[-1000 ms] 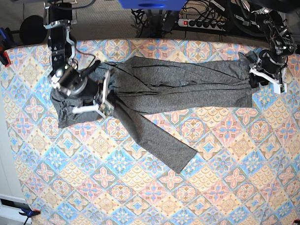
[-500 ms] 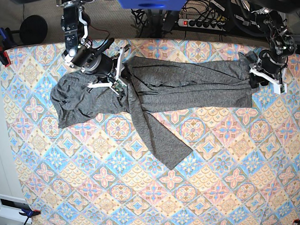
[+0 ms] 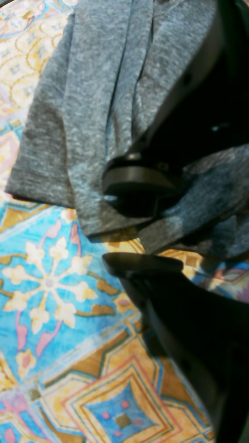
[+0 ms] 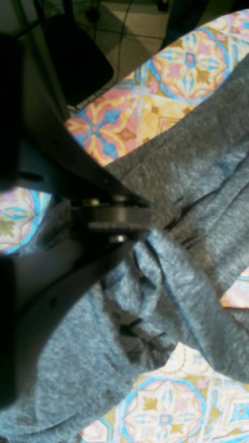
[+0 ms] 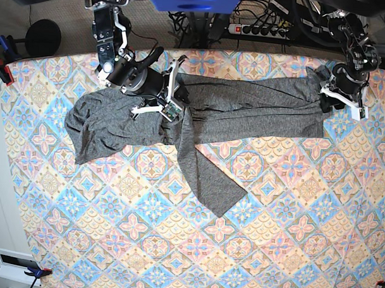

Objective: Layout the t-shirt on the table in an organized manner, then fold the t-shirt properly
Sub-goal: 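Open the right gripper and raise it off the laid sleeve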

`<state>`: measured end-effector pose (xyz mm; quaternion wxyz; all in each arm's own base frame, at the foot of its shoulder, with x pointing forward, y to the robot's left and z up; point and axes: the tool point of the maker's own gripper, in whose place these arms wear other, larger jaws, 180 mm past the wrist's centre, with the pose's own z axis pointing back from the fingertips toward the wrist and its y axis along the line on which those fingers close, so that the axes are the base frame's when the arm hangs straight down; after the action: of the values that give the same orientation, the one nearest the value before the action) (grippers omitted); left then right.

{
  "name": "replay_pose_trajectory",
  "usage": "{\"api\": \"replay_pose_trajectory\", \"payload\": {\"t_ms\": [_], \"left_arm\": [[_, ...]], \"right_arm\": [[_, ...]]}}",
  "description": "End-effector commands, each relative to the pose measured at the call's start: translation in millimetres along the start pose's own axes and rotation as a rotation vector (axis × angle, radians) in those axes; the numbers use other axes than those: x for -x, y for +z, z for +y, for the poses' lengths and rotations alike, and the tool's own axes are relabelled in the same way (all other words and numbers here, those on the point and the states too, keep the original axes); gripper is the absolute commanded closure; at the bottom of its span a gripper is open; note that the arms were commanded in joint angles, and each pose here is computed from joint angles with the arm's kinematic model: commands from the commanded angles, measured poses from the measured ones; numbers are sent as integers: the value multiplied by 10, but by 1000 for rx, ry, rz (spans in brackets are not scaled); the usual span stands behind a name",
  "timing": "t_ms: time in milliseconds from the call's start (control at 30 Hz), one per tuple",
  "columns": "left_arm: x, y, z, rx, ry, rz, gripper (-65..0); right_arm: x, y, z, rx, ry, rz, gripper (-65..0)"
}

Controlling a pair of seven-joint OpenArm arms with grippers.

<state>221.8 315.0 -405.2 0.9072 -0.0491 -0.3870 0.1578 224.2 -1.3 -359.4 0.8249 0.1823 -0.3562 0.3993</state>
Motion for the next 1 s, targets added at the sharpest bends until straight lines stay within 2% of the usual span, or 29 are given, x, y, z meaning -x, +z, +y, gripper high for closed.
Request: {"api": "replay_pose_trajectory", "payload": {"t_ms": [0,633,733,900,967], "left_arm": [[-134,29,6,4,-12,-40,-263],[-134,29,6,4,-12,-40,-263],[-128,31,8,4,-12,-39,-263],[-123,29,10,4,-11,-38,-265],[-123,29,10,4,-11,-38,-265]], "right_arm": [[-149,31,-4,1,10,-54,0],[-218,1,50,-10,-9,-74,-7],[-195,3,70,-13,-13,-69,-74],[-247,52,54,-2,3,-83,-230],[-262,65,32,4,7,-87,-263]]}}
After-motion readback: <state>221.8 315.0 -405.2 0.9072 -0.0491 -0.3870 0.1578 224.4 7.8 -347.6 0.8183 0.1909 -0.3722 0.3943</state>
